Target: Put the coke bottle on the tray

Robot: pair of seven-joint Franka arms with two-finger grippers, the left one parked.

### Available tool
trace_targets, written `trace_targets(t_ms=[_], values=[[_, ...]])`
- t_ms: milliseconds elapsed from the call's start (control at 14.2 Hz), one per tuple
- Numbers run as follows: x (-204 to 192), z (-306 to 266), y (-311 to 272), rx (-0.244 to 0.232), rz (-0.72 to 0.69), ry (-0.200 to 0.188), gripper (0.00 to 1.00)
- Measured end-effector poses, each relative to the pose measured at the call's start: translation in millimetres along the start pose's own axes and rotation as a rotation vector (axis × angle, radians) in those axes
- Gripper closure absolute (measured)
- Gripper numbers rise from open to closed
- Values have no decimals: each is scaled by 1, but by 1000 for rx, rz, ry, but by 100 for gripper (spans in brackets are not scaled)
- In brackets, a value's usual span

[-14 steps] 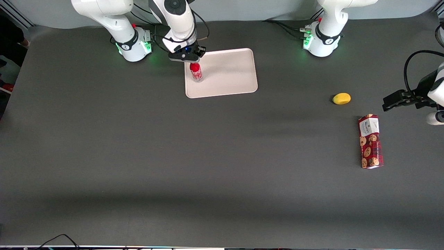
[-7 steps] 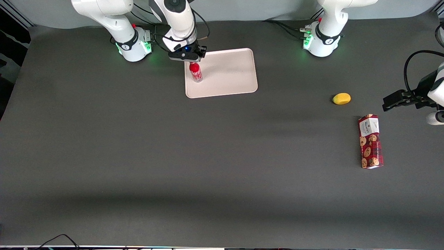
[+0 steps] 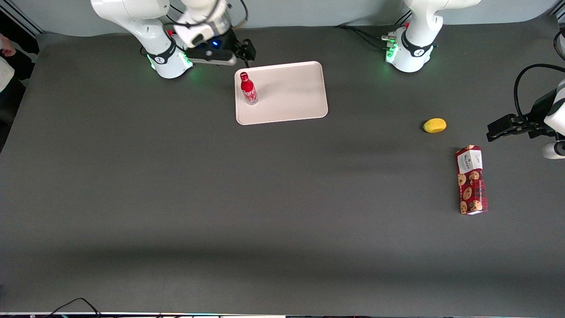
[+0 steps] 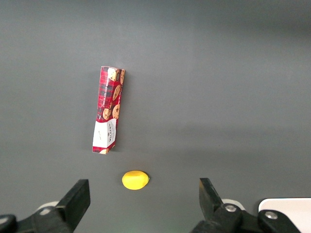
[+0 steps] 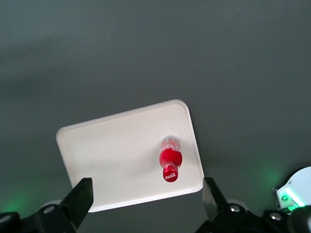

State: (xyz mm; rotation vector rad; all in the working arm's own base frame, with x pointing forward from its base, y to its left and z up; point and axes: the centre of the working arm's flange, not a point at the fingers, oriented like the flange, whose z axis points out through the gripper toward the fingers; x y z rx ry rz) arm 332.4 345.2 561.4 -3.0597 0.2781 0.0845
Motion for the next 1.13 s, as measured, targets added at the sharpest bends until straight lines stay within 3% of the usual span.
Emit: trace_targets(t_ms=[282,493,845,986,1127], values=[[68,-107,72,-24,-65,98,0],[130,-148,141,-33,-116,117,0],[248,-108,292,-11,-141,45,0],[276,-82,317,-12,-137,16,0],[290,-79,312,-17,-106,21,0]])
